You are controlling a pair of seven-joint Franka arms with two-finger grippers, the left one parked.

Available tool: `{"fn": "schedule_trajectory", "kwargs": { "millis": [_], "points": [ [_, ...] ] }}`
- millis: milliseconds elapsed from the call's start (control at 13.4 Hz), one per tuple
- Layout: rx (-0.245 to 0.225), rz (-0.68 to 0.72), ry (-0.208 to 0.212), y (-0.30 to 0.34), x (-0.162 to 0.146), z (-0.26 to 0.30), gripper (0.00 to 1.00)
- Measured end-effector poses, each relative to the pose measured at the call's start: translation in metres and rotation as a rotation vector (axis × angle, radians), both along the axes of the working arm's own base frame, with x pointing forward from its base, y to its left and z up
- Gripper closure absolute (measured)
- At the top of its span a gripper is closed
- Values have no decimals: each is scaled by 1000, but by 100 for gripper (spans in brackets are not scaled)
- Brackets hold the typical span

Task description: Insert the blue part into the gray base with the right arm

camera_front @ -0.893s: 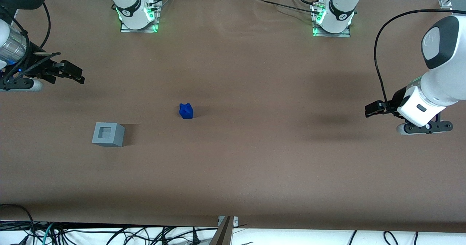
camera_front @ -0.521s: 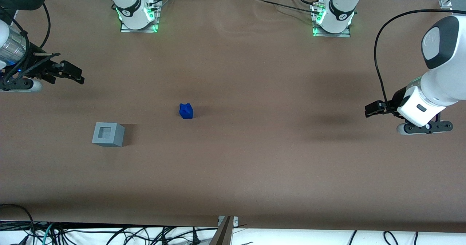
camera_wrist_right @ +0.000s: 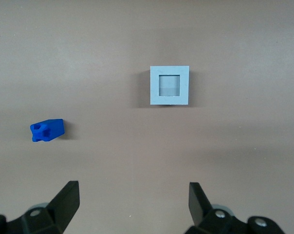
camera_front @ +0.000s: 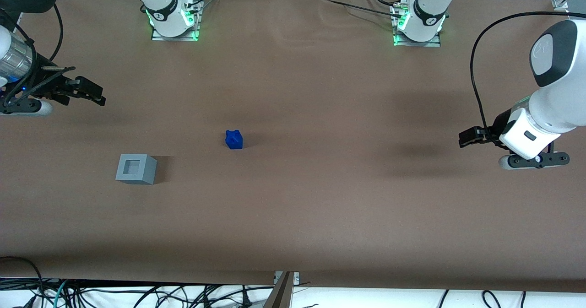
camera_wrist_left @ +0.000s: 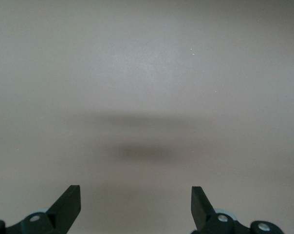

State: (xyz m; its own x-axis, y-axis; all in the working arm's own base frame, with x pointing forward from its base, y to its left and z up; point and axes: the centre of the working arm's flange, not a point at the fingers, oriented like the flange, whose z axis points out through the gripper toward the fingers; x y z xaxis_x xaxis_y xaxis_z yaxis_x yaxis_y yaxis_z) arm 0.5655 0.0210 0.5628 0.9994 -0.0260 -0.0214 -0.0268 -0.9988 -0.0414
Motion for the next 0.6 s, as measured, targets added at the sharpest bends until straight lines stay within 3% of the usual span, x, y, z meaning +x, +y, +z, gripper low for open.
{"fn": "schedule_trajectory", "kwargs": {
  "millis": [595],
  "points": [
    [0,11,0,6,0,0,0]
  ]
}}
